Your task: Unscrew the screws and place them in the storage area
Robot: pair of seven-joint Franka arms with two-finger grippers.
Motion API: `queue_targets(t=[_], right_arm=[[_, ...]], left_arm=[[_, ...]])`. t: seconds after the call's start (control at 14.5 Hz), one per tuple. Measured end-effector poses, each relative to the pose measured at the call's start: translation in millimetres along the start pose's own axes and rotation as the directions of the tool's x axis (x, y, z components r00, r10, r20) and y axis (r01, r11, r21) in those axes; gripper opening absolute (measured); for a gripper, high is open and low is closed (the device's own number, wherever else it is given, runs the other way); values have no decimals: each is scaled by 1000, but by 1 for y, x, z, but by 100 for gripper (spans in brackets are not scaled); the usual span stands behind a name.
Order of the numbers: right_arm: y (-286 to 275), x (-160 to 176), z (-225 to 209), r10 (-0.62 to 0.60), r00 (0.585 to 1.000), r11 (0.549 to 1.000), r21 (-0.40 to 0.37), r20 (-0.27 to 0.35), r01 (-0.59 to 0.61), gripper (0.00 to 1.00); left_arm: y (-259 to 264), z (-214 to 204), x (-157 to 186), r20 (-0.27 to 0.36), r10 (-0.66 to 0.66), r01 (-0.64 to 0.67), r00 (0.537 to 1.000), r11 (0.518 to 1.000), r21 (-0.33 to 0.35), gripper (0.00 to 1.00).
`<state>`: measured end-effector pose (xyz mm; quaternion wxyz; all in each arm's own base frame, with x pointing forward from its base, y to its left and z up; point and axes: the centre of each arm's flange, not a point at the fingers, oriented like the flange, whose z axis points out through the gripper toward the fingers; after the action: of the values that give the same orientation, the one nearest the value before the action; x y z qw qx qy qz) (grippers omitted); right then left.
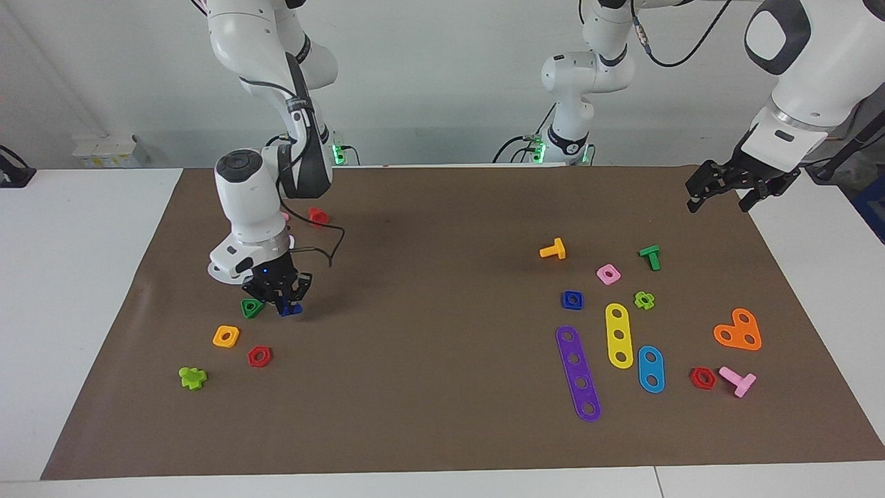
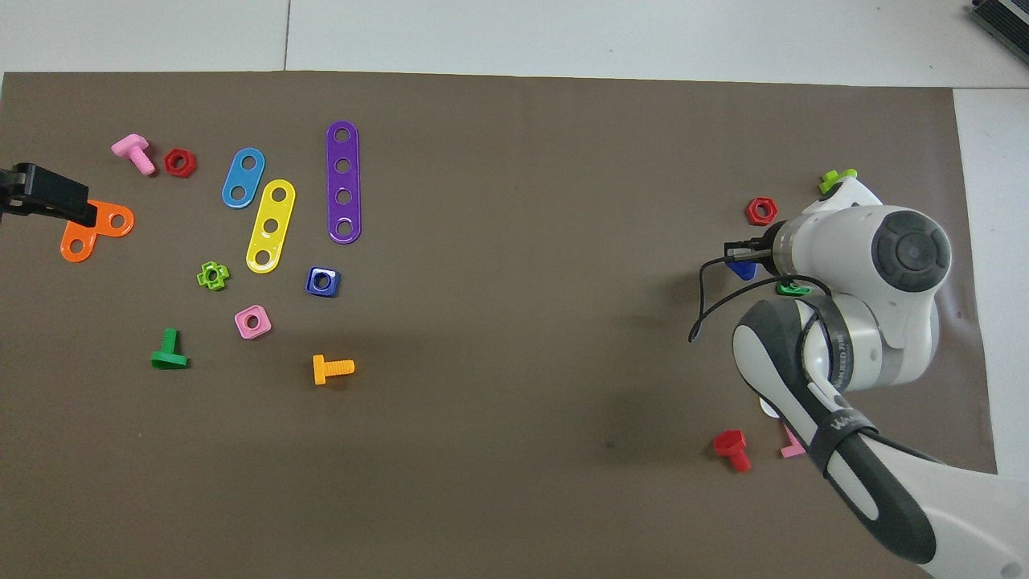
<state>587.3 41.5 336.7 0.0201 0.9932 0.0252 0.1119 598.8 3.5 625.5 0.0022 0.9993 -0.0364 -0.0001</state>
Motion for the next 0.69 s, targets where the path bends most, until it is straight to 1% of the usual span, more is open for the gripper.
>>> queue_targets(t=[0.14, 0.28, 0.55, 0.69], right_arm=[[10, -15, 15, -2, 1000, 1000, -3, 8, 2, 18], [10, -22, 20, -3, 1000, 1000, -1, 9, 3, 18], [7, -23, 20, -6, 1000, 1000, 2, 9, 6, 18], [7, -24, 18, -6, 1000, 1000, 3, 8, 6, 18]], left_arm=[[1, -1, 3, -22, 1, -1, 1000, 1000, 2, 100], [0, -2, 3, -27, 0, 0, 1000, 1000, 2, 100], [-4, -3, 4, -39, -7, 7, 999, 1000, 4, 100], [-4, 0, 4, -34, -7, 7, 999, 1000, 4, 100]])
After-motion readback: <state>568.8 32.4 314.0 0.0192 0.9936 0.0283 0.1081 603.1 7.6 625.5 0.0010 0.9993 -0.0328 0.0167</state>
